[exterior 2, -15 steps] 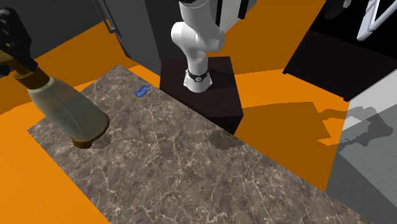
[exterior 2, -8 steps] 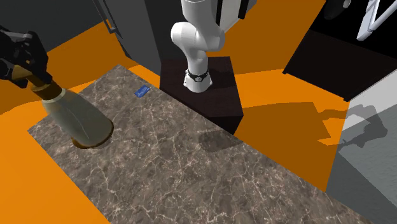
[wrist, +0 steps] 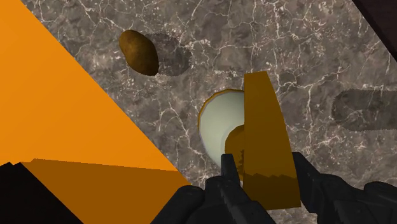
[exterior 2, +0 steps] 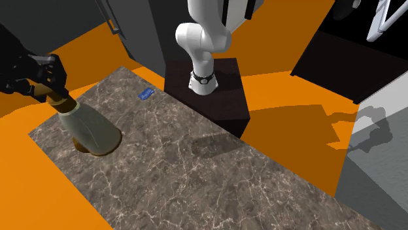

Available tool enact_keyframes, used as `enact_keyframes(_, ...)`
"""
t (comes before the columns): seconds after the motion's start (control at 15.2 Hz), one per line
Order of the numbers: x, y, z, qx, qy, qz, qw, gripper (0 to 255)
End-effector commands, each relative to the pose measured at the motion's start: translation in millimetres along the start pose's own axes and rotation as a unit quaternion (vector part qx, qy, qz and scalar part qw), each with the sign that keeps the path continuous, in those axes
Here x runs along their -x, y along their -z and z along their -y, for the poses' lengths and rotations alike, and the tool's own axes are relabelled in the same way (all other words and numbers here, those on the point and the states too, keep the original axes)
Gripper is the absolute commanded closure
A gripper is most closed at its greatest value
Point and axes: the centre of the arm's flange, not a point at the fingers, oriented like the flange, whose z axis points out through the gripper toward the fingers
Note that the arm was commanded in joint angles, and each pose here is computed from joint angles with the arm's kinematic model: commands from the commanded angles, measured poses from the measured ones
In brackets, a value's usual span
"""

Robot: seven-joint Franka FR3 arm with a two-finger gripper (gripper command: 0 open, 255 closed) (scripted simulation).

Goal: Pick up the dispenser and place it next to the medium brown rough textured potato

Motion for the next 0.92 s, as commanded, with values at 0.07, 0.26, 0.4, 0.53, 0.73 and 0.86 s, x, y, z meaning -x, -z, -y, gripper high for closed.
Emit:
enact_keyframes(0.07, -2, -16, 1, 0.000, 0.000, 0.000, 1.0000, 255)
enact_keyframes(0.26, -2, -31, 2, 0.000, 0.000, 0.000, 1.0000, 255)
enact_keyframes(0.4, -3, -42, 2, 0.000, 0.000, 0.000, 1.0000, 255)
enact_keyframes(0.53, -3, -52, 3, 0.000, 0.000, 0.000, 1.0000, 255)
enact_keyframes(0.73, -4, -68, 3, 0.000, 0.000, 0.000, 1.0000, 255)
enact_keyframes(0.86, -4, -79, 3, 0.000, 0.000, 0.000, 1.0000, 255)
